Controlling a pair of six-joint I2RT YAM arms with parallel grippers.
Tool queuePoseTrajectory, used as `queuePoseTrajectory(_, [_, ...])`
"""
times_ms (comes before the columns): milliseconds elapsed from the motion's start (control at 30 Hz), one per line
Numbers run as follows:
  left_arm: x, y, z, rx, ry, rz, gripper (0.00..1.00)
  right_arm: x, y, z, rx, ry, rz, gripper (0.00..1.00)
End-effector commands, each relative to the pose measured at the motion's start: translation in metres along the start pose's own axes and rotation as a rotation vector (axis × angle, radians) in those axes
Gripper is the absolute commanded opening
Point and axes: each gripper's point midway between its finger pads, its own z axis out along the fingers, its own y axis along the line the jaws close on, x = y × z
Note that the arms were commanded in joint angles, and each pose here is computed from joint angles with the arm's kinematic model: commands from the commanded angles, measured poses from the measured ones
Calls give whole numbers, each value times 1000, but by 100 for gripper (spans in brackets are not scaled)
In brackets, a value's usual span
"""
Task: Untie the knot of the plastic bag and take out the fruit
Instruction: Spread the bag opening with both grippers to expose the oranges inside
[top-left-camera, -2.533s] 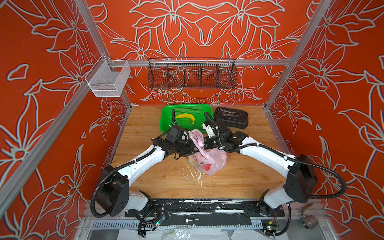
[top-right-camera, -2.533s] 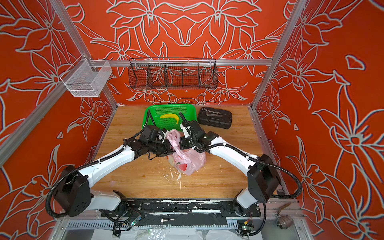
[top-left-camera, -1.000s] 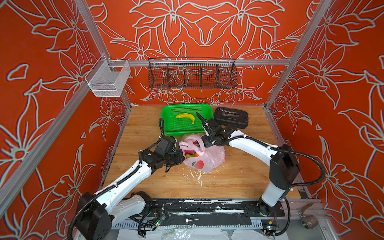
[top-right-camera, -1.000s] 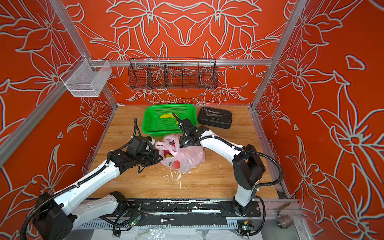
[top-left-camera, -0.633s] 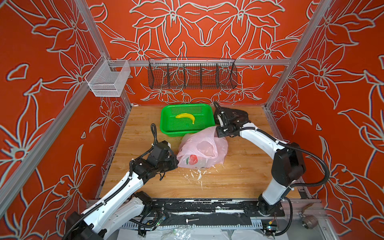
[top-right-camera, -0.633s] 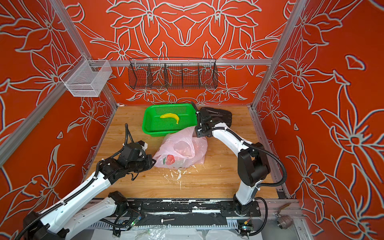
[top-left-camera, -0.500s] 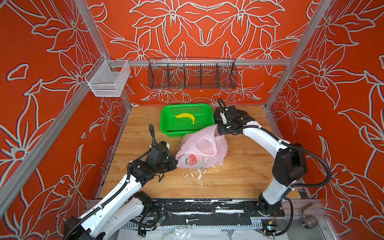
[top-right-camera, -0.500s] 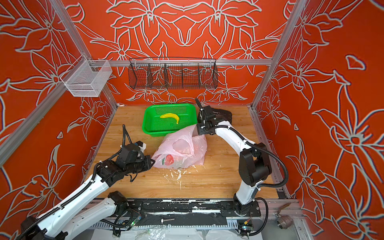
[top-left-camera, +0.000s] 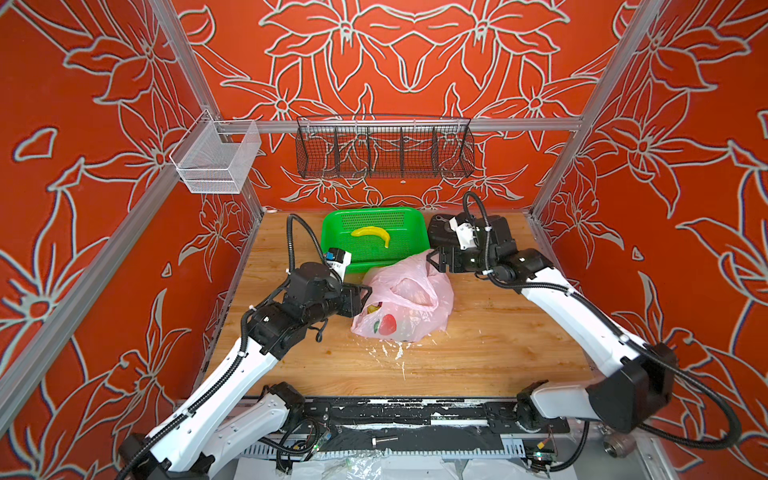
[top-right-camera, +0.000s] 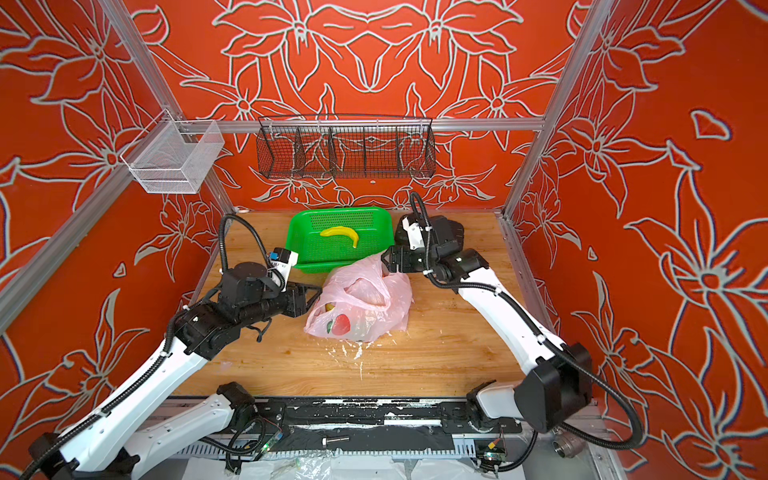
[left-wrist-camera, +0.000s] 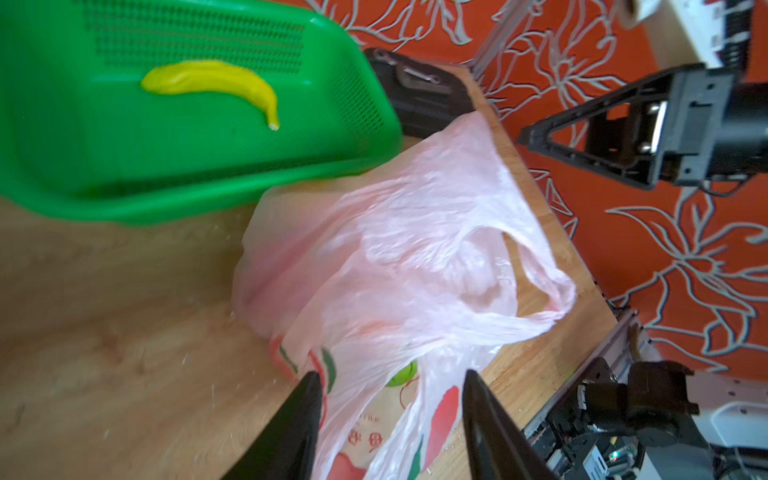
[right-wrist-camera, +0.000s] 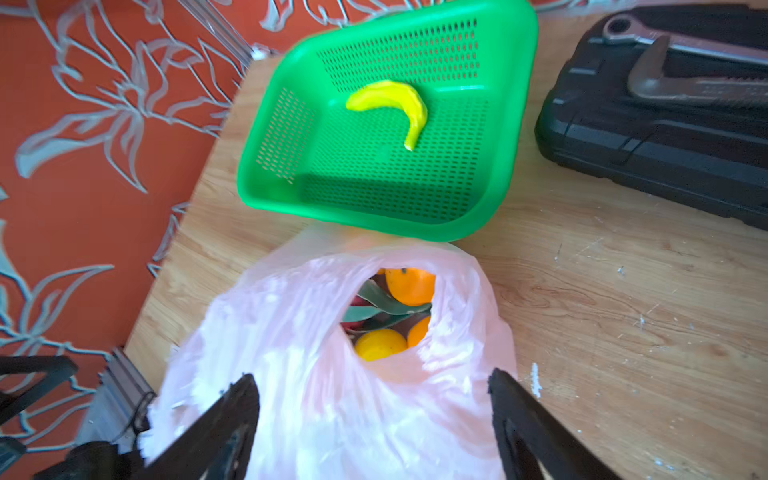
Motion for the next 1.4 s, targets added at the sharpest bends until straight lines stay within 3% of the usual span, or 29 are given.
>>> queuePoseTrajectory(0, [-18,-45,4,183,-31,291,59,5,2,-14,-11,-43,49,88])
queuePoseTrajectory(133, [4,-82,20,302,46,626,71,20,-15,-31,63,-67,47,89])
queuePoseTrajectory(267, [28,-95,44,306,102,894,74,34,-26,-40,101,-79,55,89])
queuePoseTrajectory(433, [39,-98,75,286,155,1037,77,42,-32,-48,127,-88,61,89])
queuePoseTrajectory(667, [57,-76,125,126,292,1198,74,46,-35,-57,139,-103,79,89])
queuePoseTrajectory(800, [43,-86,129,107,235,1147,58,48,-35,-60,136,-115,79,89])
queuePoseTrajectory(900, [21,-102,122,120,122,1063,39,48,-32,-61,115,-118,78,88])
queuePoseTrajectory(1000, [-4,-106,112,84,27,972,27,47,-29,-61,107,-110,86,86])
queuePoseTrajectory(1233, [-59,-72,90,7,-78,628,20,48,2,-49,23,-83,20,83])
queuePoseTrajectory(1367, [-81,-40,83,-148,-129,541,18,53,27,-38,21,-73,-122,83])
